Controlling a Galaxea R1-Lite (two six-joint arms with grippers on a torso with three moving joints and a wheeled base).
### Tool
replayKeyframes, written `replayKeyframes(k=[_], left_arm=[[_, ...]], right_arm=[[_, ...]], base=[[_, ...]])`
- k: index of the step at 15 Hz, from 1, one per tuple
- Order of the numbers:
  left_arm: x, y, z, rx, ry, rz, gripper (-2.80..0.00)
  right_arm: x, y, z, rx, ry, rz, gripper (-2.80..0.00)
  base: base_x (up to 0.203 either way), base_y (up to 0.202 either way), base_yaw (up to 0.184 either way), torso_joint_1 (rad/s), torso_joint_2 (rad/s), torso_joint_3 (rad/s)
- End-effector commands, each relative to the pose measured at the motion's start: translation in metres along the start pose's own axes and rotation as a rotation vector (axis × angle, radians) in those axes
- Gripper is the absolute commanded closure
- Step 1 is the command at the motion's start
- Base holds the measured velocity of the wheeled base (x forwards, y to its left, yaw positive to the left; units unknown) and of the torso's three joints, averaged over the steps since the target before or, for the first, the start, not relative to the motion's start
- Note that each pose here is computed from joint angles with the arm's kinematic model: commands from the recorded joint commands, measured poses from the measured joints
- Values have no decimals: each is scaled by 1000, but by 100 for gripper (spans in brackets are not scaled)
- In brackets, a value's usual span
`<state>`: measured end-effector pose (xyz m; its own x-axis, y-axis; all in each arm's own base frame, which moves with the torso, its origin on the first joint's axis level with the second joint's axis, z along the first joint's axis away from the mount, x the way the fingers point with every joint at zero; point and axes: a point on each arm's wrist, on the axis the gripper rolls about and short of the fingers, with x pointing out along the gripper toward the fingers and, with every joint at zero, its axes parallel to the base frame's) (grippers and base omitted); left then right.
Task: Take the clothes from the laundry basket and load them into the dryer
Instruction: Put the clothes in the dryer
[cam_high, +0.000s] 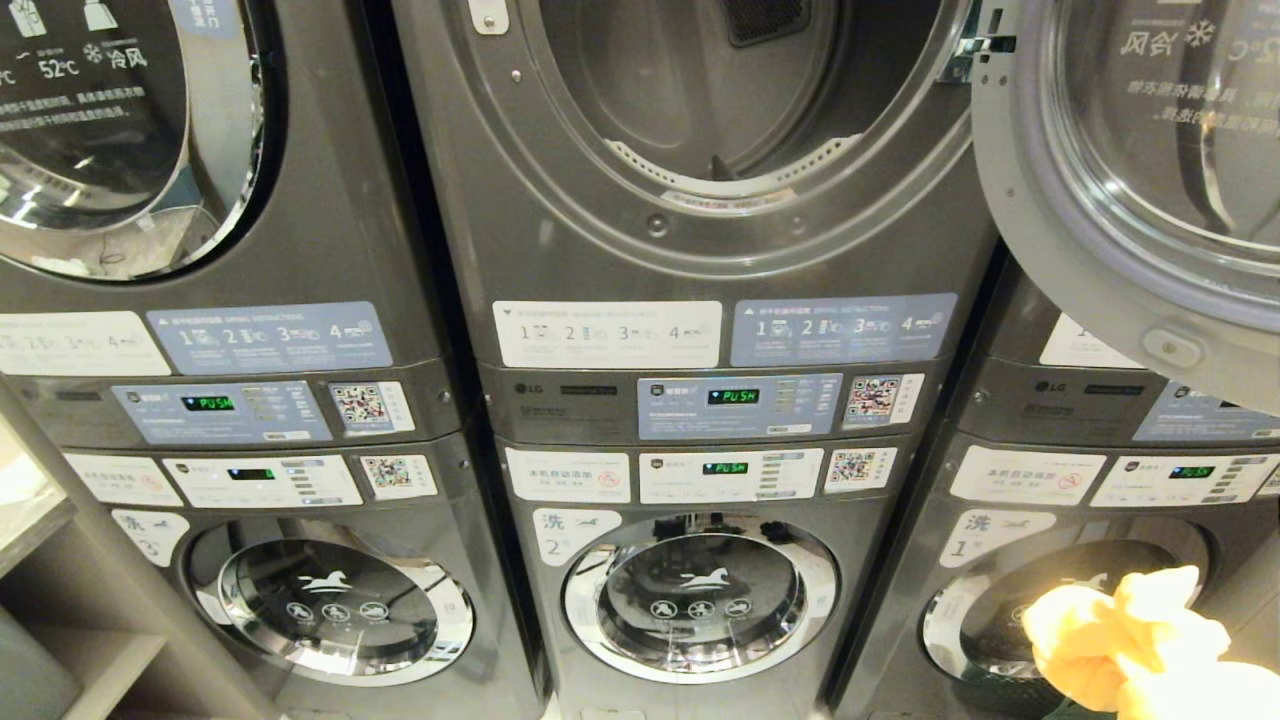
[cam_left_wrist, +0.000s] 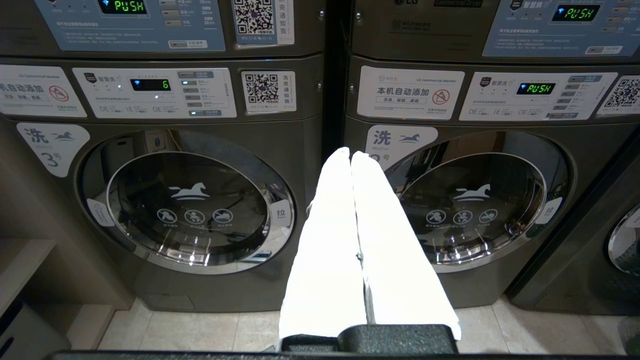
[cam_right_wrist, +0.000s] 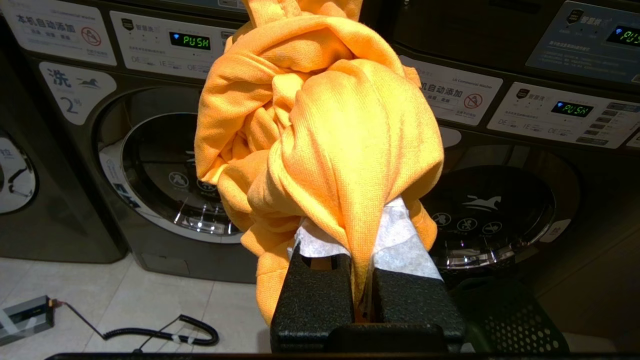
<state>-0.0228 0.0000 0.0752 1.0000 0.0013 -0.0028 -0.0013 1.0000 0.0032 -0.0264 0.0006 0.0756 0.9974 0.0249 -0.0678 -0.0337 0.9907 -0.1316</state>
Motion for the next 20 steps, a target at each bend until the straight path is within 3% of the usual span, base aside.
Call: replayKeyframes(k=[1, 5, 14, 19, 20], left_arm=[[0, 0, 0, 1, 0, 2, 0], [0, 0, 0, 1, 0, 1, 0], [0, 0, 0, 1, 0, 0, 0], [0, 0, 0, 2, 0, 0, 0], [0, 0, 0, 3, 0, 1, 0]], right_arm=[[0, 0, 0, -1, 0, 0, 0], [0, 0, 0, -1, 1, 1, 0], [0, 0, 0, -13, 1, -1, 0], [0, 1, 0, -59, -7, 32, 0], [-2, 0, 7, -82, -51, 48, 0]], base=[[0, 0, 0, 0, 0, 0], [0, 0, 0, 0, 0, 0], [180, 0, 1, 7, 1, 2], [13, 0, 0, 4, 3, 0], [0, 0, 0, 0, 0, 0]])
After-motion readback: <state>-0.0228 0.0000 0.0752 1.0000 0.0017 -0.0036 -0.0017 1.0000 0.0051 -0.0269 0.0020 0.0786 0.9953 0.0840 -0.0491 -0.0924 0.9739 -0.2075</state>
